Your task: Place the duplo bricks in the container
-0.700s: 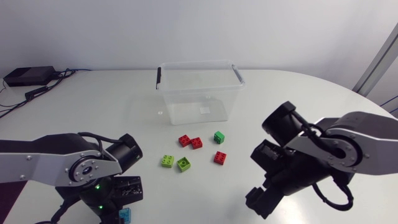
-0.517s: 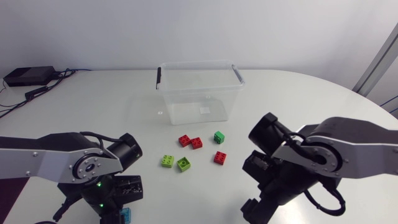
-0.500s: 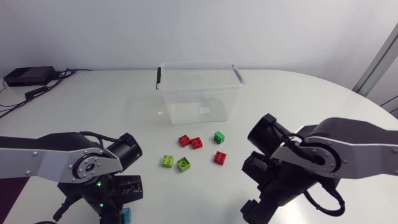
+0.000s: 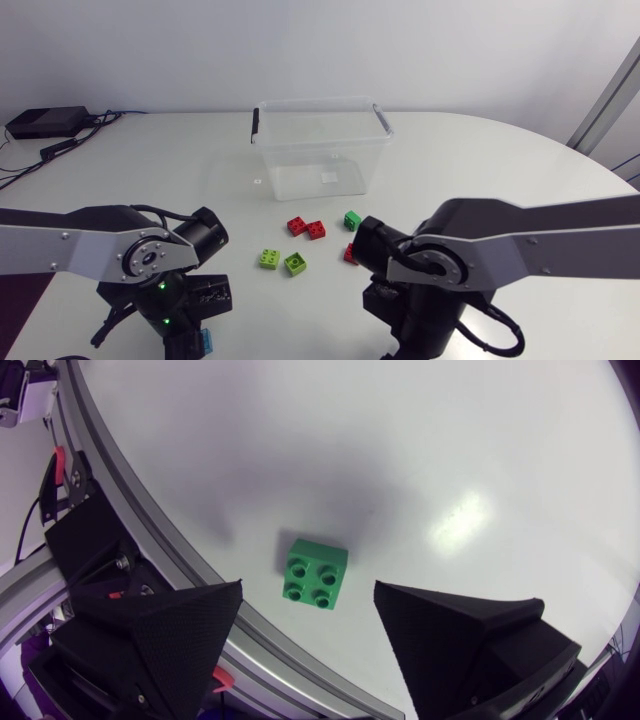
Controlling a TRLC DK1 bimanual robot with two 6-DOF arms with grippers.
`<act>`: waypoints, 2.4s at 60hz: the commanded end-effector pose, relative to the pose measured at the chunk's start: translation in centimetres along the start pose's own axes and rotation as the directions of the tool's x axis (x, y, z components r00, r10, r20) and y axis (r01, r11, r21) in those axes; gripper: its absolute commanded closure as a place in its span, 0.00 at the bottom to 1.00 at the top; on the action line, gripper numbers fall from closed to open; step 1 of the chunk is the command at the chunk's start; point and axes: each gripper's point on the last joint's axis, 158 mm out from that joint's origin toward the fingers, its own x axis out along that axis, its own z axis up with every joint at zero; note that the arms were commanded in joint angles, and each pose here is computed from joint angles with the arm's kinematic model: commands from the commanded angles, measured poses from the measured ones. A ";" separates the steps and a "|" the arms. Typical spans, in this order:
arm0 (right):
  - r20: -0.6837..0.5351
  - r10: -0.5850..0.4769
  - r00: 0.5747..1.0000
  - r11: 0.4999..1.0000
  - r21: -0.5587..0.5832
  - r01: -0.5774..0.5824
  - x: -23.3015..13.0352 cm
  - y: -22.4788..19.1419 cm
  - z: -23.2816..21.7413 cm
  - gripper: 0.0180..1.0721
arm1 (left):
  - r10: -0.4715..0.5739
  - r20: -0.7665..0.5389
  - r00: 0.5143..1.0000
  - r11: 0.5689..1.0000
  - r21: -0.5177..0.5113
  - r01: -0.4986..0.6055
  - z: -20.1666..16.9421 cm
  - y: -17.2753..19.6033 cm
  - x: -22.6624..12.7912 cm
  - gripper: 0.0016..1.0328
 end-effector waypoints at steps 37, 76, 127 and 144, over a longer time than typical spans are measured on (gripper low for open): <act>-0.026 -0.042 0.999 0.999 0.023 0.042 2.1 -0.5 0.3 0.65 | 0.161 0.330 0.930 0.985 -0.119 -0.129 4.1 5.1 -9.5 0.62; 0.252 -0.164 0.954 0.976 0.182 0.120 -5.3 -6.2 4.4 0.74 | 0.397 0.680 0.616 0.909 -0.382 -0.165 16.1 14.7 -23.3 0.62; 0.611 -0.340 0.715 0.932 0.322 0.169 -20.0 -13.2 15.8 0.74 | 0.601 0.647 0.469 0.790 -0.572 -0.222 24.8 27.9 -24.4 0.31; 0.687 -0.387 0.616 0.914 0.373 0.158 -24.9 -16.3 19.6 0.74 | 0.660 0.651 0.376 0.746 -0.629 -0.220 21.2 25.9 -30.0 0.19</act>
